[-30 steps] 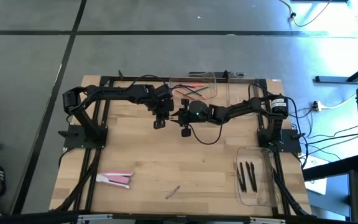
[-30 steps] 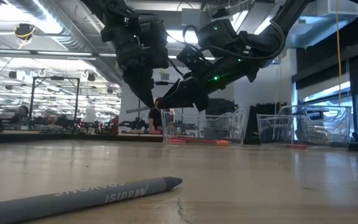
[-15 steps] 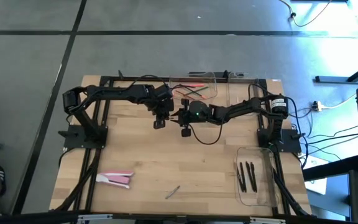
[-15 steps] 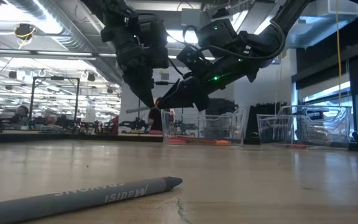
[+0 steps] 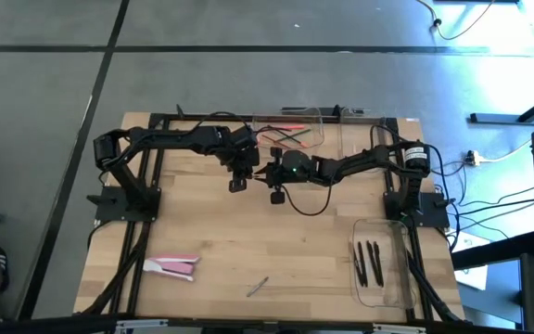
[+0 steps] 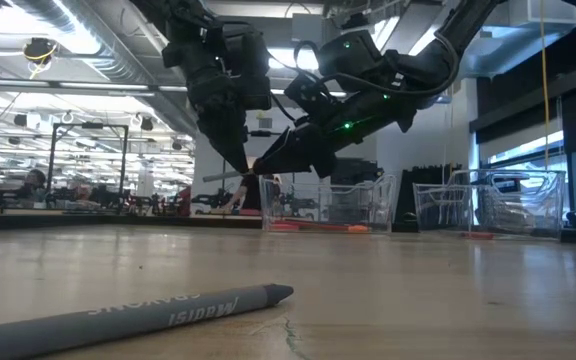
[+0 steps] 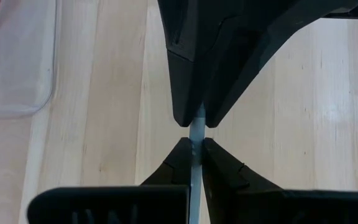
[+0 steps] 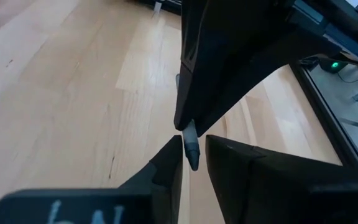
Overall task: Sort crayons/erasers/pens/pencils in bins
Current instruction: Put the top gray crayon into the top right transparent bin
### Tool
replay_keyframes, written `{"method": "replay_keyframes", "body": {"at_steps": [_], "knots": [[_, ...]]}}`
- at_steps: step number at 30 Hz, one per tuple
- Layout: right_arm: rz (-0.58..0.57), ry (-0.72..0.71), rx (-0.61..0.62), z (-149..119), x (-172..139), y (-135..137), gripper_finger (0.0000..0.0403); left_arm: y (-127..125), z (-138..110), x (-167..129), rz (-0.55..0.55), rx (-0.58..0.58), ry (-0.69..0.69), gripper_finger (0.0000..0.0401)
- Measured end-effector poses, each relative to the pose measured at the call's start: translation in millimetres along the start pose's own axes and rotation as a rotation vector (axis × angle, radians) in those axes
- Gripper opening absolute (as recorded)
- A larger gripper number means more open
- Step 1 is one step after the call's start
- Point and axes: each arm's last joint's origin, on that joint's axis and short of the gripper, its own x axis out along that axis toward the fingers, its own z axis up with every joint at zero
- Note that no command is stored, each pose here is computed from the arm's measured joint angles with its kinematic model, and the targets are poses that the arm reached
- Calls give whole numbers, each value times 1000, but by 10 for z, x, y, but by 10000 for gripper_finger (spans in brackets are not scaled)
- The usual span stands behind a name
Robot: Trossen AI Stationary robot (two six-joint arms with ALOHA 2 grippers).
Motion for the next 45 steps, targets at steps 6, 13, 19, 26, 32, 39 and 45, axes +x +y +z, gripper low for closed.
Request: {"method": "replay_keyframes", "body": {"at_steps": [6,13,19,26,32,39,45], "knots": [[3,8,14,-7,0,3,73,0,0,0,0,0,0,11],[3,8,14,-8,0,3,73,1,0,0,0,0,0,11],[3,8,13,-8,0,3,57,0,0,0,1,0,0,11],[3,8,12,-8,0,3,41,1,0,0,2,0,0,11],[1,9,12,-8,0,3,40,6,1,0,25,1,3,13],[-1,10,13,-9,0,1,40,0,12,4,62,9,1,37],[4,7,12,-6,0,6,40,-44,22,16,62,25,1,66]]}}
